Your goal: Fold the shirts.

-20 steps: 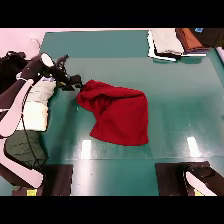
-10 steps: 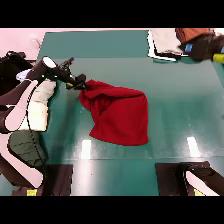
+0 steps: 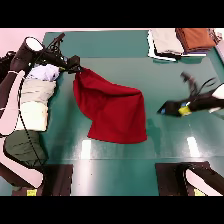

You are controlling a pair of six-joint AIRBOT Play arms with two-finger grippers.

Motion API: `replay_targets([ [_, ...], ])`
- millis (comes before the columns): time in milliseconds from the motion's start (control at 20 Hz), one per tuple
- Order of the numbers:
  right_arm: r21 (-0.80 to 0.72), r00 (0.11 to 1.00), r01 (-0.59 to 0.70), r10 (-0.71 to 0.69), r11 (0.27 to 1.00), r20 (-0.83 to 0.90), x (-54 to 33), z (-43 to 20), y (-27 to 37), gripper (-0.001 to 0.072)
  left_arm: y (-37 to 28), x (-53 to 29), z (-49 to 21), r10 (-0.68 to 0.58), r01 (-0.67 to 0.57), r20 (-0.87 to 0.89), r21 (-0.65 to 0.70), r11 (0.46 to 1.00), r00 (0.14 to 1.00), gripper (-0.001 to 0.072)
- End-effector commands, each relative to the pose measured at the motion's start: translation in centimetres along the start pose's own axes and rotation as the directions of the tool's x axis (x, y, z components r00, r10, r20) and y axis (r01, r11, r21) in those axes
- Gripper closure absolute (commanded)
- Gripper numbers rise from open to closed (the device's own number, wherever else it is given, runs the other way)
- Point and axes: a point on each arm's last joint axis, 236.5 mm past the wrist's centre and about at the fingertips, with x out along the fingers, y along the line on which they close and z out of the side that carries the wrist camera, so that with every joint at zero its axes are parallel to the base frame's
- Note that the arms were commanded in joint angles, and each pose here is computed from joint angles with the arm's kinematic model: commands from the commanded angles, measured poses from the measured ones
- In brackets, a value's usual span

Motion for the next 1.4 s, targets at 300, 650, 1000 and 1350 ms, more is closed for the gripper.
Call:
replay_targets([
  [300, -0.006, 0.991, -0.051, 0.050, 0.999, -0.127, 11.5, -2.3, 1.3, 0.0422, -0.1, -1.2, 0.7, 0.030, -0.030, 0.026, 0.023, 0.999, 0.999, 0.0683],
  [650, -0.333, 0.952, 0.098, 0.009, 0.938, 0.306, -3.4, 7.9, 6.6, 0.0696, -5.9, -15.8, 5.6, 0.081, -0.154, 0.356, 0.182, 0.971, 0.931, 0.0683],
  [1000, -0.390, 0.572, 0.373, 0.122, 0.842, 0.811, -32.2, 6.5, 16.3, 0.0697, -22.0, -41.3, -0.6, -0.125, -0.295, 0.756, 0.394, 0.870, 0.643, 0.0682],
  [1350, -0.286, 0.487, 0.454, 0.034, 0.844, 0.873, -38.5, 4.3, 16.3, 0.0697, -25.9, -46.6, -8.1, -0.182, -0.339, 0.783, 0.449, 0.827, 0.594, 0.0682],
])
